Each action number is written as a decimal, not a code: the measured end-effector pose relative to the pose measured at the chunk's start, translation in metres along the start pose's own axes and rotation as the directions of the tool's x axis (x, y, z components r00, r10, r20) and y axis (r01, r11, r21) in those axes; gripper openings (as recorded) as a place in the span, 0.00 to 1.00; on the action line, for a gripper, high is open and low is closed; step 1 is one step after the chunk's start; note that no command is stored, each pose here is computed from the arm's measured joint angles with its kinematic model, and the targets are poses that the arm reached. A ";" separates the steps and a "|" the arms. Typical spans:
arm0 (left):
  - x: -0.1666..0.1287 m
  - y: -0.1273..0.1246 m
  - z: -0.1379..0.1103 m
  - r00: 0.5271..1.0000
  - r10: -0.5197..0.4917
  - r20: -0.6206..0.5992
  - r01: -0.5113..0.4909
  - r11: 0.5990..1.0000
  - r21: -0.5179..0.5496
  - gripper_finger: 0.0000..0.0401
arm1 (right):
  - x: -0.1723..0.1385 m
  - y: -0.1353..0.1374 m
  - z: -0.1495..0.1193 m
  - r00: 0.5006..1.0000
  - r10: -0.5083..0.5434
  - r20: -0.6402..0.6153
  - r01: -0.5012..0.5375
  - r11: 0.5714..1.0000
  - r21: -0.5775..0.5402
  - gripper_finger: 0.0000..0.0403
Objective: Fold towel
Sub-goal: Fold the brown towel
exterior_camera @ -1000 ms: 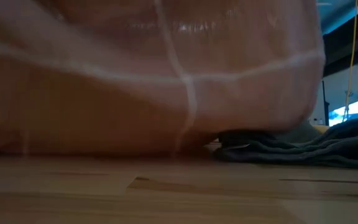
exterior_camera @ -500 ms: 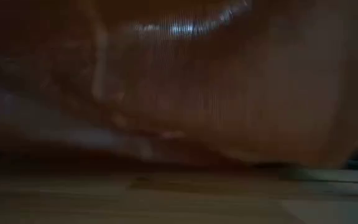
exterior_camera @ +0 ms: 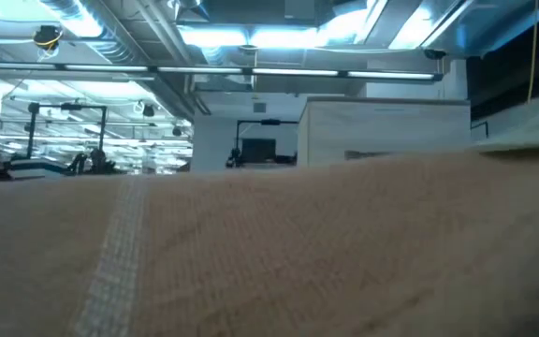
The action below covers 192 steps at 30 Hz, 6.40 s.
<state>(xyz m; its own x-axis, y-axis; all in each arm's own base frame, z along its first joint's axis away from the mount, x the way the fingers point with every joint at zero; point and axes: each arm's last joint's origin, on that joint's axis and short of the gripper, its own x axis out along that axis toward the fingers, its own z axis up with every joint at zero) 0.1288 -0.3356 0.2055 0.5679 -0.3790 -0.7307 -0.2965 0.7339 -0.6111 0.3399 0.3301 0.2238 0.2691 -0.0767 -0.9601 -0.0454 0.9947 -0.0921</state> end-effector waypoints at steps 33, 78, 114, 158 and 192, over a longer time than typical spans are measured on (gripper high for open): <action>-0.020 0.138 0.181 0.480 0.825 0.297 -0.874 0.424 0.236 0.31 | 0.073 -0.293 0.075 0.950 -0.262 -0.172 0.225 0.951 -0.212 0.55; -0.030 0.289 0.171 0.159 0.985 -0.061 -0.986 0.155 -0.067 0.22 | 0.121 -0.509 0.059 0.971 -0.212 0.108 0.211 0.977 0.027 0.55; -0.040 0.265 0.183 0.149 0.988 -0.043 -0.988 0.150 0.019 0.22 | 0.056 -0.462 0.055 0.989 -0.129 -0.072 0.127 0.991 -0.035 0.55; -0.080 0.382 0.374 0.756 0.465 0.460 -0.465 0.877 -0.122 0.46 | 0.075 -0.241 0.015 0.863 -0.079 0.499 0.022 0.993 0.120 0.55; -0.013 0.240 0.308 0.840 0.536 0.089 -0.518 0.742 0.426 0.05 | 0.098 -0.225 0.020 0.783 -0.301 0.544 0.169 0.945 0.279 0.55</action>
<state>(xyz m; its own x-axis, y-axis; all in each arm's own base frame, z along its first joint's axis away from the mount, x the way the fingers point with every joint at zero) 0.2865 0.0189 0.1621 0.3860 0.1248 -0.9140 -0.1872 0.9808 0.0548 0.3953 0.1001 0.1560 0.7477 -0.3220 -0.5807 0.2712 0.9464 -0.1756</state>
